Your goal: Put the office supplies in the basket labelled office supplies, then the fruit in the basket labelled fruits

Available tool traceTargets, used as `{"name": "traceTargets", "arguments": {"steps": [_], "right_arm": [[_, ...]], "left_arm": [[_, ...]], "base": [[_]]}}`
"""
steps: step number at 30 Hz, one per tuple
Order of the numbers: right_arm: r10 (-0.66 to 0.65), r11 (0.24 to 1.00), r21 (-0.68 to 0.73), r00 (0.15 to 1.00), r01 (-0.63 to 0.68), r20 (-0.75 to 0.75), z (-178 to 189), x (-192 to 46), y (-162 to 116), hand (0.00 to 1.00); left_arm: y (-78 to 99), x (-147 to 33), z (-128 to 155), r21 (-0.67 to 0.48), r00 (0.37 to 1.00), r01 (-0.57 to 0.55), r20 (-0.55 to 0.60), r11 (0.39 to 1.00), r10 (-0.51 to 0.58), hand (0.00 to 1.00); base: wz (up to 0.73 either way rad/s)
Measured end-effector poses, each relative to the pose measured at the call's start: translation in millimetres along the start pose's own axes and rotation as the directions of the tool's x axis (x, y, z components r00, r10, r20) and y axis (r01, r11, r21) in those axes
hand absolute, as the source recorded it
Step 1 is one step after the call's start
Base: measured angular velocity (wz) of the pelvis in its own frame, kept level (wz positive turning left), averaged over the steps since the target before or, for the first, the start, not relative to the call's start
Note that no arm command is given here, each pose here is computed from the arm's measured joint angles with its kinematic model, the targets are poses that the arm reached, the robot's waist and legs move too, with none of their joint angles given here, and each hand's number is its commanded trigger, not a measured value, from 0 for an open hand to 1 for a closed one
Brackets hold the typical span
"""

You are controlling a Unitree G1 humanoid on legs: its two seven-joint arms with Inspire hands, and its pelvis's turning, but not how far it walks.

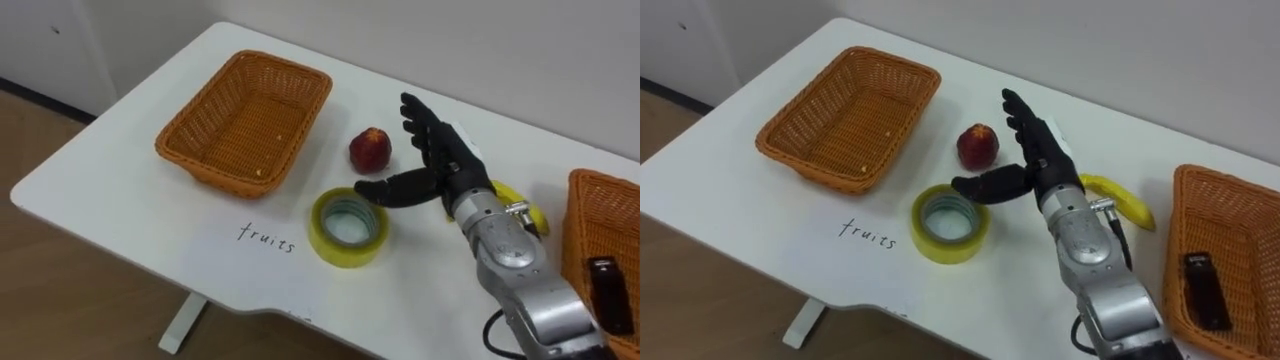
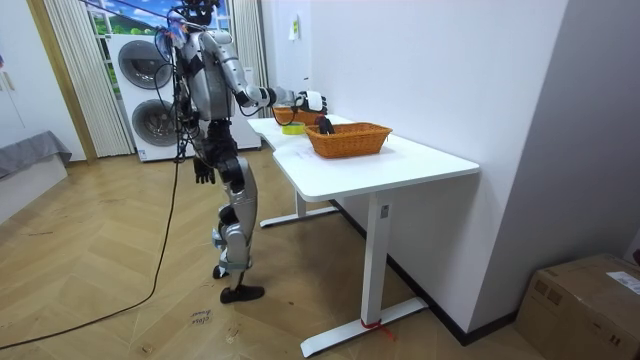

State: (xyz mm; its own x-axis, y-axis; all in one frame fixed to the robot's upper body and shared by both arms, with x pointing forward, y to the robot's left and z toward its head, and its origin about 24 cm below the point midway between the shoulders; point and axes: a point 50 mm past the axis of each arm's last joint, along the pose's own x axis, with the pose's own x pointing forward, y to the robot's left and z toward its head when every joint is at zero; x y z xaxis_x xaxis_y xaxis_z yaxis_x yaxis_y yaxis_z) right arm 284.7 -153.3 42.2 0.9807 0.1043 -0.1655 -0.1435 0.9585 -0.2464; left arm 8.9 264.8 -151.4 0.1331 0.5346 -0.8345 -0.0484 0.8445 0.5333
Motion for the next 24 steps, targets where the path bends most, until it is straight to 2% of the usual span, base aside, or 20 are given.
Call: {"name": "traceTargets", "arguments": {"steps": [8,17,24], "right_arm": [[0.015,0.999,-0.034,1.000,-0.016,-0.012,-3.2,0.6,4.8,0.00],[0.049,0.982,-0.181,0.999,-0.048,-0.003,-3.8,-0.4,14.2,0.00],[0.087,0.941,-0.328,0.996,-0.083,-0.003,-3.8,-0.7,17.7,0.00]], "left_arm": [[-3.4,-0.5,2.1,0.012,1.000,0.022,0.007,1.000,-0.023,0.00],[-5.6,0.0,5.2,0.014,0.998,0.065,0.006,0.998,-0.065,0.00],[-6.0,0.1,6.1,0.028,0.998,0.066,0.001,0.997,-0.066,0.00]], "base": [[0.00],[0.01],[0.00]]}}
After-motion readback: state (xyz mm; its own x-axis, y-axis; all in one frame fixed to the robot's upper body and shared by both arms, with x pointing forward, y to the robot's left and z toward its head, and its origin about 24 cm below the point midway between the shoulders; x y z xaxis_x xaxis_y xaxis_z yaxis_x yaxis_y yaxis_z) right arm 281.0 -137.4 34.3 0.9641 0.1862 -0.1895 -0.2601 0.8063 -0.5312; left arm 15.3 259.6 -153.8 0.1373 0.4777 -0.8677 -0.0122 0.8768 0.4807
